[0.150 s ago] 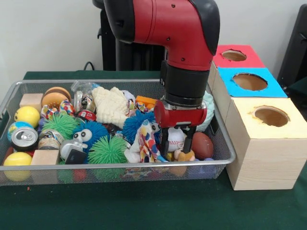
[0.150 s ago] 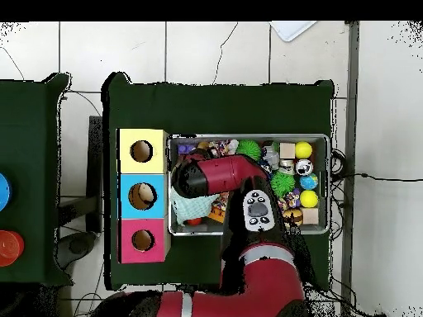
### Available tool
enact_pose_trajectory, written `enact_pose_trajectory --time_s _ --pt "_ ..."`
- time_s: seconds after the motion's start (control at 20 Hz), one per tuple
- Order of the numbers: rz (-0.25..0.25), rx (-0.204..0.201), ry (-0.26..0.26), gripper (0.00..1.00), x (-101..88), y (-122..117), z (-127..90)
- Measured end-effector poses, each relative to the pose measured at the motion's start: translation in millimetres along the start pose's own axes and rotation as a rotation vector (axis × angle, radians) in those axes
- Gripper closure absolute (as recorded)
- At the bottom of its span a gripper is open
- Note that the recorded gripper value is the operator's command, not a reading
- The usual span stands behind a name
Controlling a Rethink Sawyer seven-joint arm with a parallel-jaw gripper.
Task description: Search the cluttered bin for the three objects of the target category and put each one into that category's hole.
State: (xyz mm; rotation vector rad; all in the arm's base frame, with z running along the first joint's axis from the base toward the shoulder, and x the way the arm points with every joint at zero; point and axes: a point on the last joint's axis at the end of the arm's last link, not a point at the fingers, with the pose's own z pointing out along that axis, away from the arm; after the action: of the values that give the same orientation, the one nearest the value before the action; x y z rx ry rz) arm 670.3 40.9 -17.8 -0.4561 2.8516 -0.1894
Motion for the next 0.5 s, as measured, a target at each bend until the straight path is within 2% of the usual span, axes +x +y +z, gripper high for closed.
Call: enact_pose_trajectory --time_s 0.25,0.5 --pt "0.032 -0.016 -0.002 0.0 -0.1 -7 2" --pt "0.08 -0.057 -0.014 0.0 -1.0 -17 7"
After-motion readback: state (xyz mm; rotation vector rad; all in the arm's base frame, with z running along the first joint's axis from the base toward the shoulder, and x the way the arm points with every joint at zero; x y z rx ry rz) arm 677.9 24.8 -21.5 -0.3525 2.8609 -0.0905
